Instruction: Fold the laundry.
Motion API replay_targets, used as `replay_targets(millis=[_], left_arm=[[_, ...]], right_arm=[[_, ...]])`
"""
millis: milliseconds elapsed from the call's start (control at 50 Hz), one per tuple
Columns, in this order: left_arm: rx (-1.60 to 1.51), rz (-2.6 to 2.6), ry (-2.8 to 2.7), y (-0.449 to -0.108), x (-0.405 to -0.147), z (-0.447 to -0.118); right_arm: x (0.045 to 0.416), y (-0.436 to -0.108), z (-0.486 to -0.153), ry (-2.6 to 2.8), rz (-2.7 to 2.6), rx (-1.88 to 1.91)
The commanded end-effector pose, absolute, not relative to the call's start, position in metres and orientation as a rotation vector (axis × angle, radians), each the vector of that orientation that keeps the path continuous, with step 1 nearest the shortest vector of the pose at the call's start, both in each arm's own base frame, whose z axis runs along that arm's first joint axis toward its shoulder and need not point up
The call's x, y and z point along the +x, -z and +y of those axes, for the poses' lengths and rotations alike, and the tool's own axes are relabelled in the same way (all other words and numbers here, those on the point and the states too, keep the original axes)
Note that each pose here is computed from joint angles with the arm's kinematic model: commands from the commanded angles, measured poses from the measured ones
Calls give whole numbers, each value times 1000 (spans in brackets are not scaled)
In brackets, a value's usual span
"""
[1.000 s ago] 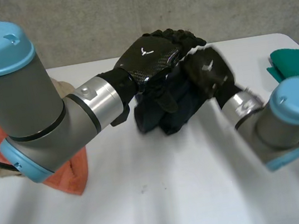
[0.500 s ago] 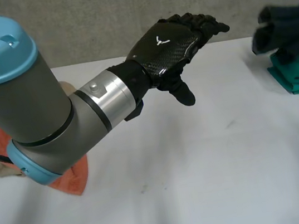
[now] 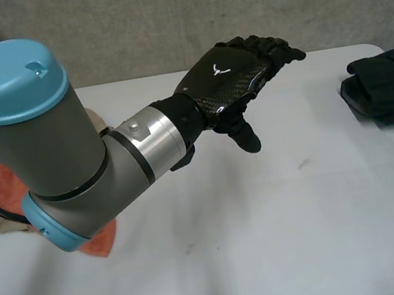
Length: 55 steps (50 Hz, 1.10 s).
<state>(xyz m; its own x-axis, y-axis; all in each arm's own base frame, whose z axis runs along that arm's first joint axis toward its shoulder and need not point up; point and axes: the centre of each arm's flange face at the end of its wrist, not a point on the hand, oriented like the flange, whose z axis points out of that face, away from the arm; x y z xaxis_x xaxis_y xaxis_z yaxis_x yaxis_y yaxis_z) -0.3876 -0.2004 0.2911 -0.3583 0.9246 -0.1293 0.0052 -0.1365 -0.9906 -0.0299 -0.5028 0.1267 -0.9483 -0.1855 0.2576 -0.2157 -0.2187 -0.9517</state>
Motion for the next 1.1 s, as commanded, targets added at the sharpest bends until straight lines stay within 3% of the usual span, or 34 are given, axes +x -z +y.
replay_targets(millis=[20,120,180,300,360,440,460,540,680,820,920,1100], left_arm=[[-1098,-1375,-1604,-298,-386,-196],[-1096,-1354,-1618,-306,-384,-192],[-1087,-1336,-1645,-315,-381,-191],[-1042,-1299,-1745,-340,-372,-193],[-944,-1368,-1880,-353,-355,-213],[-767,-1584,-2078,-352,-309,-270],[-715,-1696,-2142,-344,-285,-293],[-766,-1933,-2225,-309,-241,-332],[-1158,-2351,-2120,-210,-187,-383],[-1342,-2518,-2011,-162,-150,-404],[-1338,-2521,-1999,-148,-150,-409],[-1350,-2456,-2066,-161,-176,-400]], right_arm=[[-68,-175,-485,-2028,-1876,423],[-84,-226,-476,-1811,-1682,367],[-75,-252,-475,-1796,-1550,362],[45,-294,-462,-2141,-1357,557],[82,-299,-441,-2250,-1346,660],[135,-284,-400,-2354,-1418,897],[156,-272,-382,-2379,-1467,995],[201,-237,-337,-2390,-1597,1194],[214,-197,-299,-2253,-1738,1315],[210,-180,-289,-2170,-1814,1331],[208,-177,-287,-2160,-1833,1330],[196,-179,-292,-2139,-1842,1269]])
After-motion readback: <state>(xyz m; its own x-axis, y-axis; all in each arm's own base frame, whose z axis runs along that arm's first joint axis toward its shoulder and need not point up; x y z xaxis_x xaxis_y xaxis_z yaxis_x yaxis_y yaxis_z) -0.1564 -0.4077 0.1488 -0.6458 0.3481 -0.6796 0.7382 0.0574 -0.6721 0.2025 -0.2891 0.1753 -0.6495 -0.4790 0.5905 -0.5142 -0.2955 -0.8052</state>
